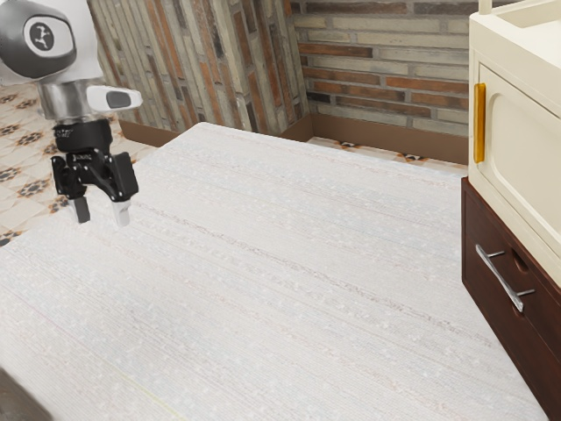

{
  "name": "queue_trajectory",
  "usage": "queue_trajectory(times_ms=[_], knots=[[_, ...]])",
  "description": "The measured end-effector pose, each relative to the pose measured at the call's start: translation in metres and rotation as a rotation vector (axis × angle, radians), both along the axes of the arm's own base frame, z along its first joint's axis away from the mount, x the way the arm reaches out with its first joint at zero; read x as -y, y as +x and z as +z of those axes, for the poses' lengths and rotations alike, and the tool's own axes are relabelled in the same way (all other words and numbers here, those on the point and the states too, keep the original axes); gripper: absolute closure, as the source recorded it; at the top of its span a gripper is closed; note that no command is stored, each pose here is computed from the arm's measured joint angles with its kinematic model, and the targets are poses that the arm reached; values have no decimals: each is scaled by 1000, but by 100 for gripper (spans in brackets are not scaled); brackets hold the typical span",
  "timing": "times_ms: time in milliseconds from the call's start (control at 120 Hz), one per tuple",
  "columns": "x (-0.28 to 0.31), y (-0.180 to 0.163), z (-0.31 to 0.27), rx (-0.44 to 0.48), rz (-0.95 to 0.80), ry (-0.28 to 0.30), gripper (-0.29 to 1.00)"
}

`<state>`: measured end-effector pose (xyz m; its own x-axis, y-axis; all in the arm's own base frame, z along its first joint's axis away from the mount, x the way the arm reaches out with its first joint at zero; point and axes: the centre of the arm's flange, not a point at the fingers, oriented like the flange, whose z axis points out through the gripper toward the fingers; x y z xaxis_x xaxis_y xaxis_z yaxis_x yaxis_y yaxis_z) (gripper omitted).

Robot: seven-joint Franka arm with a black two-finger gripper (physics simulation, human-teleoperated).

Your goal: Pull the drawer handle with one arm to open the drawer

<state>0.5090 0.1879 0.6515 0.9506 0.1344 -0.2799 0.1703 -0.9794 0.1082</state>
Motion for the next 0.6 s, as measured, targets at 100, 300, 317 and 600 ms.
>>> queue_trajectory(times_ms=[100, 300, 317, 600], knots=[[-1, 16, 6, 117, -48, 29, 0], [39, -12, 129, 482, -172, 72, 0], [46, -8, 127, 486, -189, 60, 0], [306, 31, 97, 538, -903, 172, 0]])
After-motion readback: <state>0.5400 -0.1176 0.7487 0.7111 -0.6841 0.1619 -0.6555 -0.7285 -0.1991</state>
